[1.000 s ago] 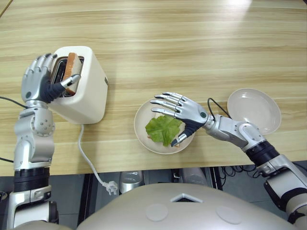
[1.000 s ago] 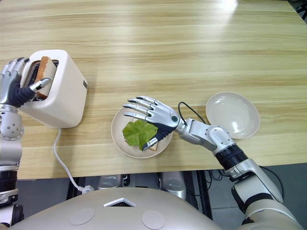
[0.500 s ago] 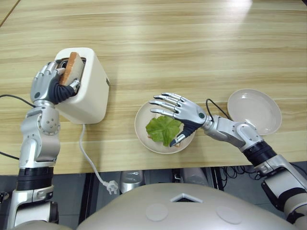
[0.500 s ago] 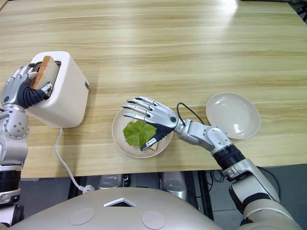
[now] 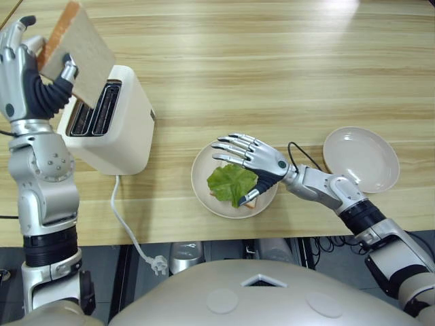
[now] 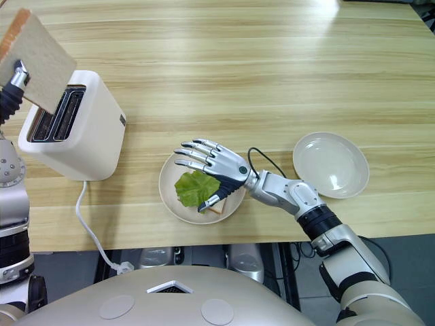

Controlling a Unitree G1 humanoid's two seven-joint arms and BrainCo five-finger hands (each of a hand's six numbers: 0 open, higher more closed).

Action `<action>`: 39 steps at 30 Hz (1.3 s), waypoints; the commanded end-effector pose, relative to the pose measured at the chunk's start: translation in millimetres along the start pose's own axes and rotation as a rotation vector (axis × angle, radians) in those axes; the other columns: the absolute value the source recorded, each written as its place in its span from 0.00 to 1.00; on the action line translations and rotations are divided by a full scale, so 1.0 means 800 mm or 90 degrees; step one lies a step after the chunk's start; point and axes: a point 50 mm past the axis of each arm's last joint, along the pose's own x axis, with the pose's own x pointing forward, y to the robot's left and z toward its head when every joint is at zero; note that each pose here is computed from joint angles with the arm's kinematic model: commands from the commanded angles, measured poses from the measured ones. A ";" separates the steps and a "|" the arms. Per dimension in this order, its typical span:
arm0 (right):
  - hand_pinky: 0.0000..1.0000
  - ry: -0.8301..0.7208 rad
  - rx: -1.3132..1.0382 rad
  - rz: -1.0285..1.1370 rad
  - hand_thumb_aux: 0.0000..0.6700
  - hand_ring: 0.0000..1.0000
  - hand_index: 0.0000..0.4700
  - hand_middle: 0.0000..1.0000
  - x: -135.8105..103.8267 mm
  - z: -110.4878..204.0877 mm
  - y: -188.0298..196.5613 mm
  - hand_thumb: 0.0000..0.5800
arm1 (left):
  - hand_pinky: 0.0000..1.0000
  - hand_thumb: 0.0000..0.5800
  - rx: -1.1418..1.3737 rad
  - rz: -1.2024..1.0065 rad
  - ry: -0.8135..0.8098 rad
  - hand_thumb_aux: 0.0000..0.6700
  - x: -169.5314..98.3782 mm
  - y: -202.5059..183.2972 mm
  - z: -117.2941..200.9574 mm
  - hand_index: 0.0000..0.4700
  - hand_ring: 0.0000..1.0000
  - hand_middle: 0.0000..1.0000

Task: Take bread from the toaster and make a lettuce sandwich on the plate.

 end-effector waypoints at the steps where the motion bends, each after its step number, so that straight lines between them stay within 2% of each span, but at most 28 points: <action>1: 0.00 0.030 -0.019 -0.058 0.00 0.00 0.00 0.00 -0.001 -0.013 -0.019 0.00 | 1.00 1.00 -0.162 -0.046 -0.070 1.00 0.005 -0.006 0.037 0.98 1.00 1.00; 5: 0.00 0.062 -0.018 -0.204 0.00 0.00 0.00 0.00 -0.007 -0.024 -0.062 0.00 | 1.00 1.00 -0.380 -0.220 -0.114 1.00 -0.001 -0.041 0.072 0.98 1.00 1.00; 8: 0.00 0.078 -0.001 -0.300 0.00 0.00 0.00 0.00 -0.018 -0.028 -0.093 0.00 | 1.00 1.00 -0.451 -0.340 -0.114 1.00 -0.008 -0.073 0.082 0.98 1.00 1.00; 11: 0.00 0.068 0.008 -0.328 0.00 0.00 0.00 0.00 -0.030 -0.023 -0.106 0.00 | 1.00 1.00 -0.510 -0.484 -0.091 1.00 -0.025 -0.119 0.089 0.98 1.00 1.00; 15: 0.00 0.038 0.009 -0.255 0.00 0.00 0.00 0.00 -0.041 -0.009 -0.097 0.00 | 1.00 1.00 -0.563 -0.646 -0.072 1.00 -0.049 -0.164 0.093 0.98 1.00 1.00; 19: 0.00 0.003 0.036 -0.146 0.00 0.00 0.00 0.00 -0.048 0.004 -0.078 0.00 | 1.00 1.00 -0.612 -0.782 -0.098 1.00 -0.061 -0.180 0.104 0.98 1.00 1.00; 26: 0.00 -0.042 0.057 -0.061 0.00 0.00 0.00 0.00 -0.050 0.015 -0.066 0.00 | 1.00 1.00 -0.649 -0.972 -0.188 1.00 -0.043 -0.188 0.127 0.98 1.00 1.00; 32: 0.00 -0.065 0.070 0.003 0.00 0.00 0.00 0.00 -0.051 0.024 -0.051 0.00 | 1.00 1.00 -0.523 -1.051 -0.236 1.00 -0.024 -0.205 0.139 0.98 1.00 1.00; 35: 0.00 -0.070 0.060 0.034 0.00 0.00 0.00 0.00 -0.053 0.026 -0.048 0.00 | 1.00 1.00 -0.446 -1.065 -0.237 1.00 -0.025 -0.221 0.137 0.98 1.00 1.00; 39: 0.00 -0.076 0.037 0.073 0.00 0.00 0.00 0.00 -0.054 0.025 -0.042 0.00 | 1.00 1.00 -0.419 -1.071 -0.249 1.00 -0.030 -0.231 0.140 0.98 1.00 1.00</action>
